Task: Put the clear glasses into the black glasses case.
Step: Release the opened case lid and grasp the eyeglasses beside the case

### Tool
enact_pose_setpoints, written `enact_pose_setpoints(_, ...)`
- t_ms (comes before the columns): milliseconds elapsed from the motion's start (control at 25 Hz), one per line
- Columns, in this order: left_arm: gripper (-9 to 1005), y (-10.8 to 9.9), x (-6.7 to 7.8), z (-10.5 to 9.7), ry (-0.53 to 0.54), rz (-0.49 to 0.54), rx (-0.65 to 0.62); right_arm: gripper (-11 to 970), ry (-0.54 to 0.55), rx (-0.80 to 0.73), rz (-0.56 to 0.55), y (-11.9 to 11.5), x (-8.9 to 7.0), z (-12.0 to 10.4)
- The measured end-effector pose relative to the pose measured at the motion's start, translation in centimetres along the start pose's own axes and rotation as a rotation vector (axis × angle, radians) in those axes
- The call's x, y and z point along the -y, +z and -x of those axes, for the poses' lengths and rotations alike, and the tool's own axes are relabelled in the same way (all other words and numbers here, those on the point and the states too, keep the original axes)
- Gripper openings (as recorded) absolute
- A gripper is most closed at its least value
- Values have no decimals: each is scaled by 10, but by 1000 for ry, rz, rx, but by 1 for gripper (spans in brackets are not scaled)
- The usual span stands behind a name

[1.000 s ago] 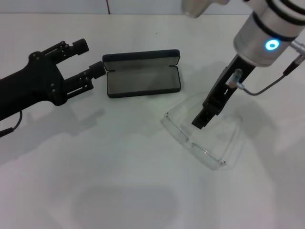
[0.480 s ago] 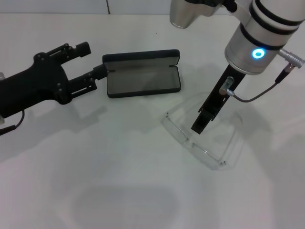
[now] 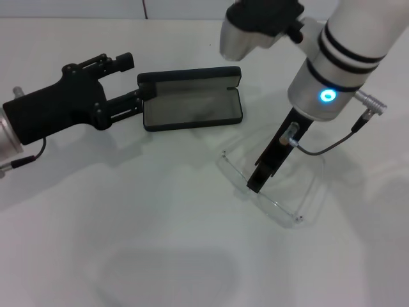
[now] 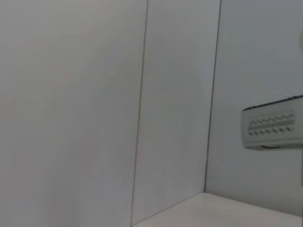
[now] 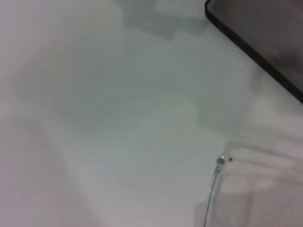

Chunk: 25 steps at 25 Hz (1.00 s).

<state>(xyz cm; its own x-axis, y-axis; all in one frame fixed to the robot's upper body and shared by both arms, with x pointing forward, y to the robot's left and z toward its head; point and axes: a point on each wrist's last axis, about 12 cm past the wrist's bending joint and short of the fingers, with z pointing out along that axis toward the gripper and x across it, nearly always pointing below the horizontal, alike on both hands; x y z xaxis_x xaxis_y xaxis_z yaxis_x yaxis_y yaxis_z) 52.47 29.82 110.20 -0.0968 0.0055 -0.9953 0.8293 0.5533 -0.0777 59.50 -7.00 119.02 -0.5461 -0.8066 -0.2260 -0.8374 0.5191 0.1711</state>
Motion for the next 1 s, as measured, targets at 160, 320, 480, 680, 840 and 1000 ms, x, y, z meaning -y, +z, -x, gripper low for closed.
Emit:
enact_pose_setpoints(160,713,3,-1,0,5,2,-9,549,-6,7,-18,5,-2,2)
enact_pose_setpoints(320,713,3,-2,0,5,3,-10,545,-2,5,-16,11,-2,2)
enact_pose_setpoints(480,713,3,-2,0,5,13,-13,541,-16,3,-2,18,-7,5)
enact_pose_setpoints(680,713,4,-3,-2,1,16,-15,537,-25,0,-11,20,-8,7)
enact_pose_setpoints(840,713,6,-2,-4,4,15,-16,533,-16,-12,-13,24,-6,5)
enact_pose_setpoints(1000,712,7,-2,-7,11,15,-17,529,-19,-19,-12,28,-7,5)
